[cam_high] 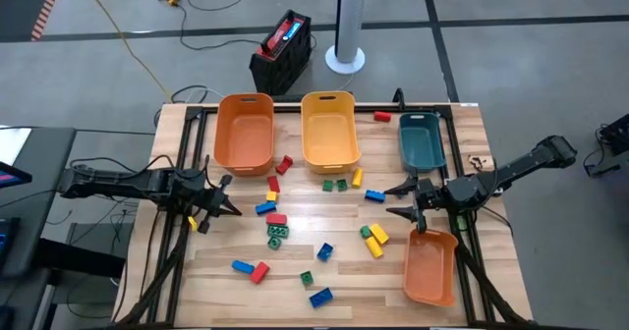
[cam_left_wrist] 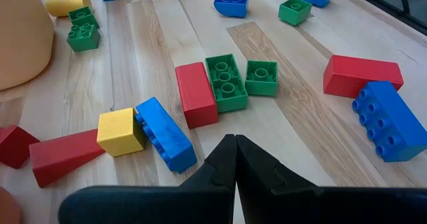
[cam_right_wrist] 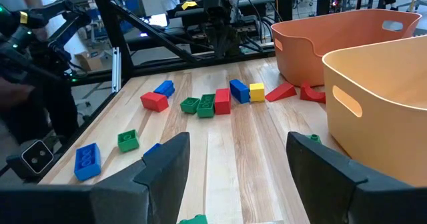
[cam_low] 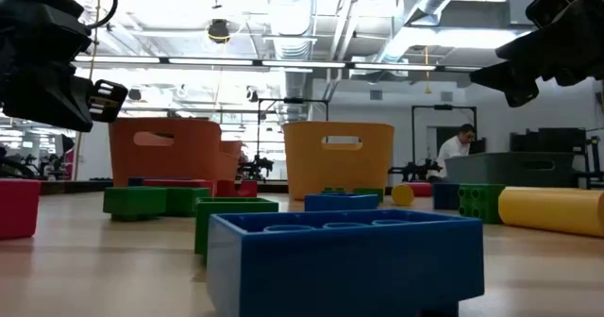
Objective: Sort blocks
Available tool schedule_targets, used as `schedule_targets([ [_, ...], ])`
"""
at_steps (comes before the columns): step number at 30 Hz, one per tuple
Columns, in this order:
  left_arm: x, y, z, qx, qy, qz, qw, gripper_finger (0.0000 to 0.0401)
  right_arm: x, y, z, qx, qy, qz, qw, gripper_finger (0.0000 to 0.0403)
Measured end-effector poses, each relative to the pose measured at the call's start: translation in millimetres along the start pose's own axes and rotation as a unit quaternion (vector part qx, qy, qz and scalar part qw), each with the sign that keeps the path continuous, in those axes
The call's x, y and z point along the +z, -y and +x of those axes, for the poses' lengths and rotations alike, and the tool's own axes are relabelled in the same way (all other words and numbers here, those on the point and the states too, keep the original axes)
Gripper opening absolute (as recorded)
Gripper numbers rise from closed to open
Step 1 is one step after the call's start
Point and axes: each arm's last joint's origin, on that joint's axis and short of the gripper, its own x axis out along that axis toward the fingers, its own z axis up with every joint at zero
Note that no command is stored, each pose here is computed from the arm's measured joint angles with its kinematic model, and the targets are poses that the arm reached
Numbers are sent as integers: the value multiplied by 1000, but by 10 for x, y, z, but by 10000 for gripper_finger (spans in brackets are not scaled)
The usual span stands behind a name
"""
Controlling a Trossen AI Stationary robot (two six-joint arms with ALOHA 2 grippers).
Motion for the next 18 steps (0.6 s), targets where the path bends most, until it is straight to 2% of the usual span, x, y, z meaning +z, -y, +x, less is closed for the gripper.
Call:
schedule_targets([
  [15,-1,0,0,0,0,0,1000,0,0,0,0,0,0,0,1000,262],
  [18,1,0,0,0,0,19,1000,0,0,0,0,0,0,0,1000,262],
])
